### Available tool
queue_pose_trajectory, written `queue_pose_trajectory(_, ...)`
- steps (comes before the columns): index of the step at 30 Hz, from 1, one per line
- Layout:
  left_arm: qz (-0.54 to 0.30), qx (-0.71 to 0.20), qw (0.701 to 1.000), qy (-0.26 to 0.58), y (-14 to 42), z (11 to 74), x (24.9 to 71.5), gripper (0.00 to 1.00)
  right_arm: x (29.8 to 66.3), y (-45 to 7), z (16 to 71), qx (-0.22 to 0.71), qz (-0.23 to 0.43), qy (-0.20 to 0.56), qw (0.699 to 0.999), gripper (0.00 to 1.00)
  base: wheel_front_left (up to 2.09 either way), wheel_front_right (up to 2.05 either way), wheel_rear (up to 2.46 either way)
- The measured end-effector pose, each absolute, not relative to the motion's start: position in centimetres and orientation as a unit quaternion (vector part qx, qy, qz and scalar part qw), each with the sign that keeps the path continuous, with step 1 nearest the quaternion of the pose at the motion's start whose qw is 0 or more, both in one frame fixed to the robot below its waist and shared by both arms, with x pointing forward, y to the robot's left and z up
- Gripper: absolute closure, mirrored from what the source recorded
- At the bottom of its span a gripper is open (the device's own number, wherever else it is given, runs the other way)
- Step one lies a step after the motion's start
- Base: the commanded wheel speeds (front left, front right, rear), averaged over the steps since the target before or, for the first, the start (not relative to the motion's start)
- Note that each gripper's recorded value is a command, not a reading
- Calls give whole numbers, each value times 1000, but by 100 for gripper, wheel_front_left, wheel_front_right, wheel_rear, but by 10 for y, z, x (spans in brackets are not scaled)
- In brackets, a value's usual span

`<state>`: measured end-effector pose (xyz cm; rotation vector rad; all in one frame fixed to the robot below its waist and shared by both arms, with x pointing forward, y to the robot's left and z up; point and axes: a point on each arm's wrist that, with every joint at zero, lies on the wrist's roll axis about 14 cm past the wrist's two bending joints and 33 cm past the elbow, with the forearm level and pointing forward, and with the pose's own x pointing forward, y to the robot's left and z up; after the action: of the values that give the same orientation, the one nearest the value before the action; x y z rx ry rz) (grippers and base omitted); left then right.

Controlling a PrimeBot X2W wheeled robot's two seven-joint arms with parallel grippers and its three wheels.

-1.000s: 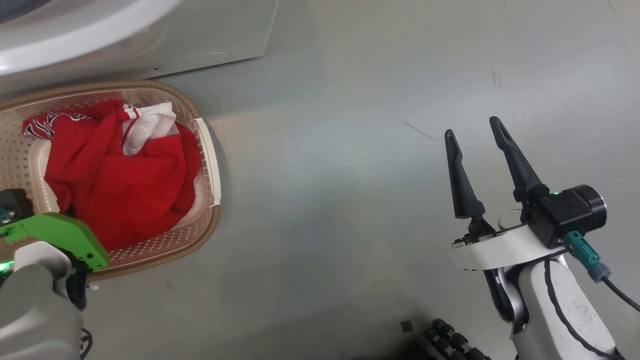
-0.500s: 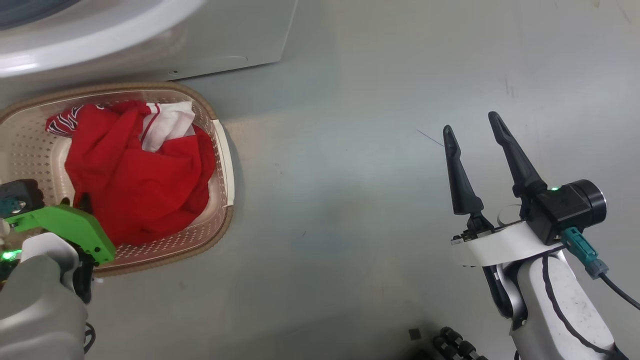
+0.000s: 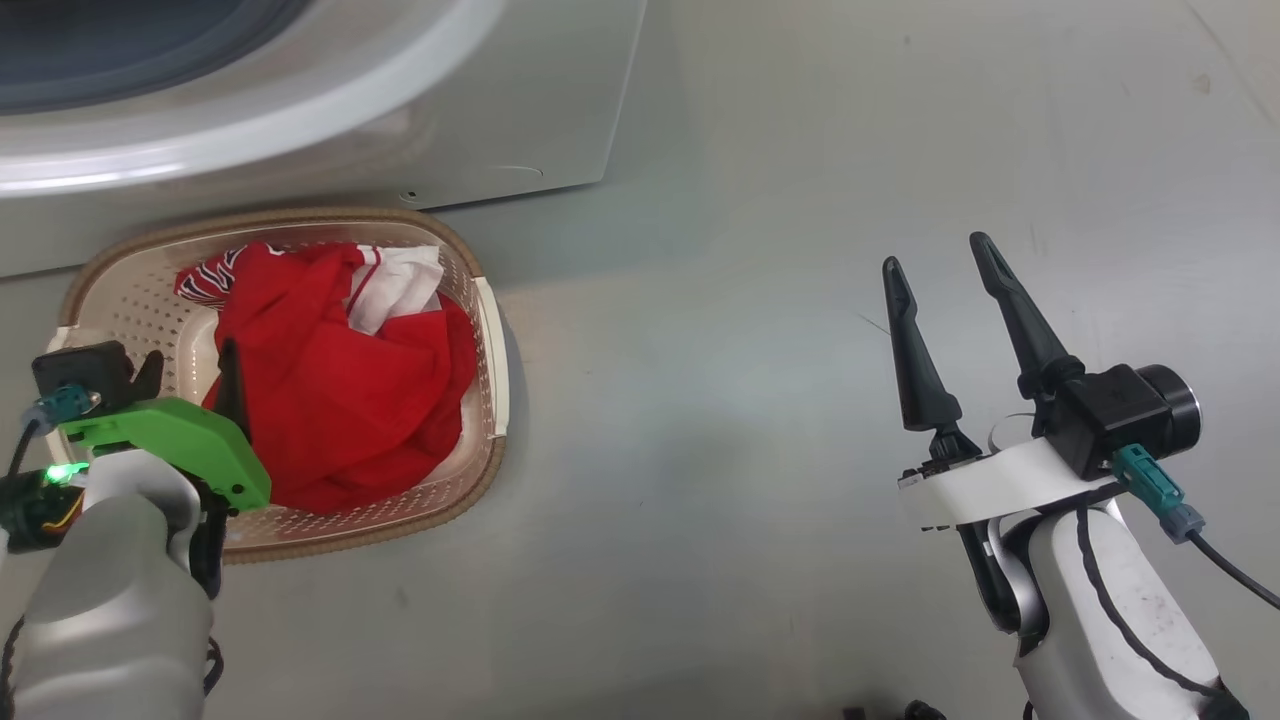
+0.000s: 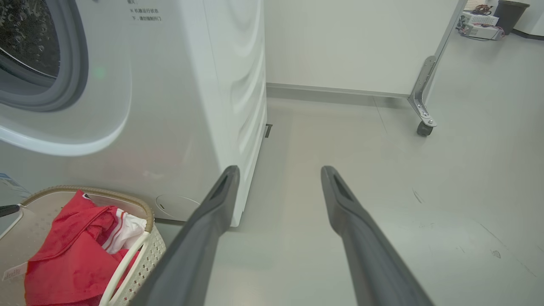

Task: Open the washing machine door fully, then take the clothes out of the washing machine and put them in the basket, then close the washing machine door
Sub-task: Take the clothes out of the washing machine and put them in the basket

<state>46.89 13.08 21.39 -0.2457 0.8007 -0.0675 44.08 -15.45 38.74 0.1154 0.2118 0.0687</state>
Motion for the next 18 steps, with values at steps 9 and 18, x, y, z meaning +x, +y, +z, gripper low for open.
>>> queue_pose_trajectory(9, -64, -107, 944, 306, 123, 274, 491, 0, 443, -147, 407, 77, 44, 84, 993, 0, 0, 0, 0)
queue_pose_trajectory(18, -69, -110, 967, 217, 130, 342, 496, 0, 441, -131, 433, 94, 70, 55, 992, 0, 0, 0, 0)
